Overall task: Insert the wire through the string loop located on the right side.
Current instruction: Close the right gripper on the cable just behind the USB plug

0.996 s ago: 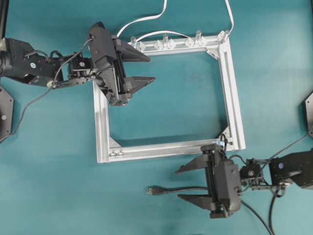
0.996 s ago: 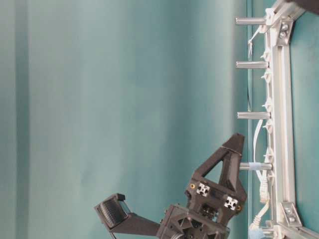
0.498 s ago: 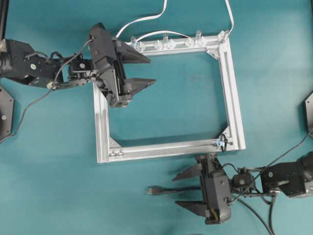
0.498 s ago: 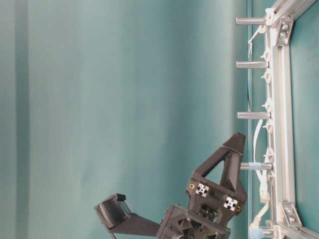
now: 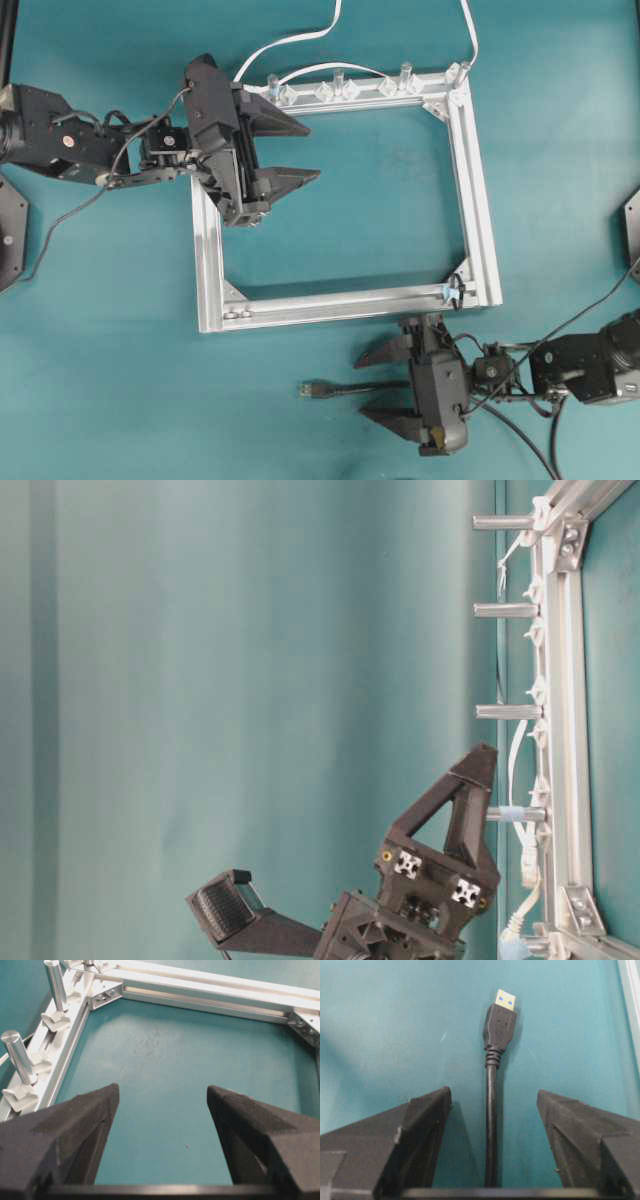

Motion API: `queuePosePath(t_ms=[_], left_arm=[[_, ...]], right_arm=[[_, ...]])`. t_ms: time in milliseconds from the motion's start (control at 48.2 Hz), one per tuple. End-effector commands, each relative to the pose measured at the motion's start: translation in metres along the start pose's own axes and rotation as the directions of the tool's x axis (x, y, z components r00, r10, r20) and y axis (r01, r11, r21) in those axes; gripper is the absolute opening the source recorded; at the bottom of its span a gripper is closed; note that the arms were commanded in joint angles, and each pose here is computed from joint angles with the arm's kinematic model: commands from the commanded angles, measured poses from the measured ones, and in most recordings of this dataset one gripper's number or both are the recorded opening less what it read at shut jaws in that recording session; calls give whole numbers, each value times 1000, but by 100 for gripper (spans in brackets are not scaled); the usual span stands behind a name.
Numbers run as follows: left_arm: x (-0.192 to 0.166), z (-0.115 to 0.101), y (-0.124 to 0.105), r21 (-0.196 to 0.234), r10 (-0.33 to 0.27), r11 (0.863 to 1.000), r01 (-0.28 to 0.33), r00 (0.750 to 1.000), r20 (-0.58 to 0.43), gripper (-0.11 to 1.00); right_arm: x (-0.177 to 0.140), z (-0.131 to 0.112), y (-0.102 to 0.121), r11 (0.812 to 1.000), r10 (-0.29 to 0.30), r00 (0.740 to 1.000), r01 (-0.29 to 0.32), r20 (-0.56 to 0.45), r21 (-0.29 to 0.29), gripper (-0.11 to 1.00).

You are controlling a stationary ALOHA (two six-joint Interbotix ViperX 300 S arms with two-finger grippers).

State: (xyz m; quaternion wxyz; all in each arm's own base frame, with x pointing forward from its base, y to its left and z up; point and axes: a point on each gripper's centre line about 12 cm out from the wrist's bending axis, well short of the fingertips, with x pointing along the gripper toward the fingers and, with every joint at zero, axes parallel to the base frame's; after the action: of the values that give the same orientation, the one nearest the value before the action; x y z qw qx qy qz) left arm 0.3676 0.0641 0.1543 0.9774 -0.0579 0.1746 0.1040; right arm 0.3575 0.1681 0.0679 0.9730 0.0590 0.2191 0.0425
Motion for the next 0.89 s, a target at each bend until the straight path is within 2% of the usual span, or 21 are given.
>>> queuePosePath(t_ms=[0,145,270,332,436,498,872], left_arm=[[-3,14,-4,-4,-11,1000,11,999,44,77],[-3,14,-6,-5,-16,1000,16,999,42,77],[-3,13,-6,-4,-17,1000,18,999,40,77],[-3,12,-6,-4,-17,1000,17,999,39,77],[-3,13,-6,-4,-17,1000,18,999,40,77],[-3,13,-6,-4,-17,1000,18,999,40,77],[-3,12,-6,-1,-18,1000,18,999,37,77]], right_arm=[[1,10,1,1000,3,1000,-3,28,10,79],[2,11,-1,1000,-3,1000,2,29,12,72],[2,10,-3,1000,-7,1000,7,22,14,58],[2,8,-6,1000,-13,1000,13,5,17,47],[3,2,-11,1000,-21,999,22,-38,21,19],[4,2,-14,999,-28,998,29,-49,25,8],[4,0,-18,999,-32,997,34,-72,28,6]])
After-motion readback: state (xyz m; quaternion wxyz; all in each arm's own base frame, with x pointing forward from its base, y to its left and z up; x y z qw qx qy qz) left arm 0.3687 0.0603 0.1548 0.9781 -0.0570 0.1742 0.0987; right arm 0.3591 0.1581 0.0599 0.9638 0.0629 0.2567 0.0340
